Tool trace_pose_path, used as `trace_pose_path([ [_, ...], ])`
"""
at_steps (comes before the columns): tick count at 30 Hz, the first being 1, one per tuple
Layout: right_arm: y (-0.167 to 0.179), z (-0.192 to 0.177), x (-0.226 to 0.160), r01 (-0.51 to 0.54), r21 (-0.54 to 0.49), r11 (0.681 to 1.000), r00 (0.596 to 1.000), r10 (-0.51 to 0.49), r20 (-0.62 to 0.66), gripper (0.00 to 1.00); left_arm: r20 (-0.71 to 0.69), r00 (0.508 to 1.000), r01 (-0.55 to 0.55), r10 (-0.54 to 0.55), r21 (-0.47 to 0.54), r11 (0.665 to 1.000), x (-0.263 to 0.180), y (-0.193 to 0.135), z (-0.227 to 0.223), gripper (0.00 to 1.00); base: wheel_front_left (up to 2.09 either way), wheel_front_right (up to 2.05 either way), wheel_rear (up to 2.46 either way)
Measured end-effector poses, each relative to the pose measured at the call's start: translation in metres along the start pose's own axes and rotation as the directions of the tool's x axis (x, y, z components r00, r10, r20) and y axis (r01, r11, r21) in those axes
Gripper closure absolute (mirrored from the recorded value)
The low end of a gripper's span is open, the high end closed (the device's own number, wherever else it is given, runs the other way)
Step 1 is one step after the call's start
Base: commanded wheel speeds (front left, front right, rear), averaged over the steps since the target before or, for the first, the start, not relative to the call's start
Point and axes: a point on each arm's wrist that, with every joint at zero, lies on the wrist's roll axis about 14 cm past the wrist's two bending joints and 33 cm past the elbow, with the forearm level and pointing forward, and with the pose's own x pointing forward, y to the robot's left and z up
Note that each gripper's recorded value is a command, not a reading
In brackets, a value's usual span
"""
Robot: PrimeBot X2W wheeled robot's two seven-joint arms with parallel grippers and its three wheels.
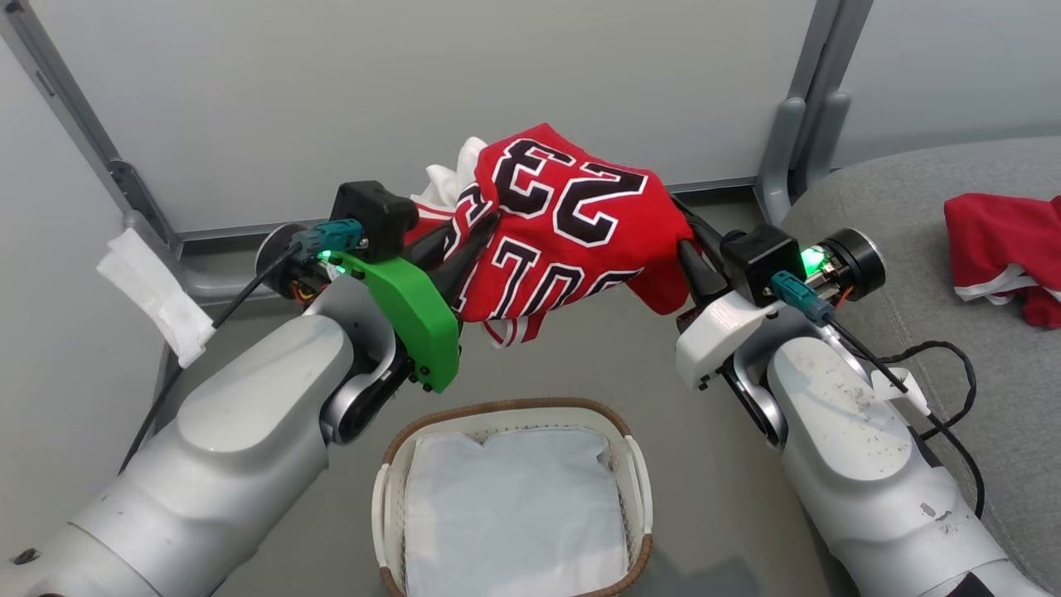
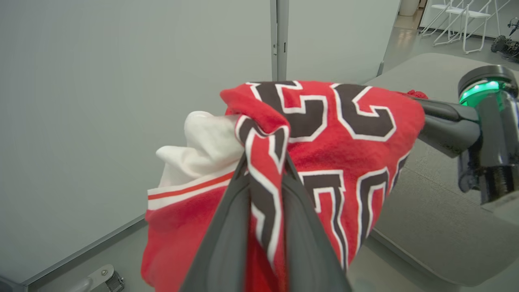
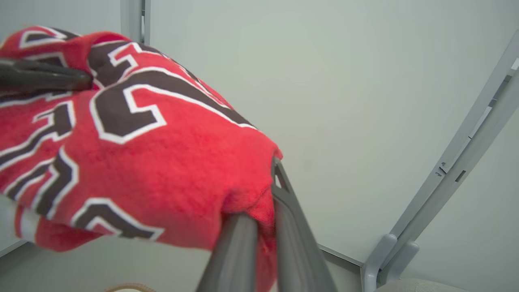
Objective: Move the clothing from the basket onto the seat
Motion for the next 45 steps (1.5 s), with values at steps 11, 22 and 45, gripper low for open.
trace_pose_path([
  [11,-0.02,0.002,-0.011,0.06,-0.01,0.998,0.998,-0.06,0.003,1.0,-0.01,1.0,-0.022,0.021,-0.067,0.998,0.0,-0.005,-0.038,0.0,0.0,0.0,0.0],
  [22,-0.08,-0.008,-0.044,0.219,-0.054,0.974,0.975,-0.221,-0.024,1.0,-0.008,0.998,0.069,-0.07,-0.11,0.992,0.017,-0.051,-0.069,0.0,0.0,0.0,0.0],
  [45,-0.198,-0.026,-0.17,0.564,-0.191,0.804,0.8,-0.589,-0.114,1.0,0.037,0.888,0.459,-0.458,-0.106,0.882,0.089,-0.172,-0.081,0.0,0.0,0.0,0.0],
])
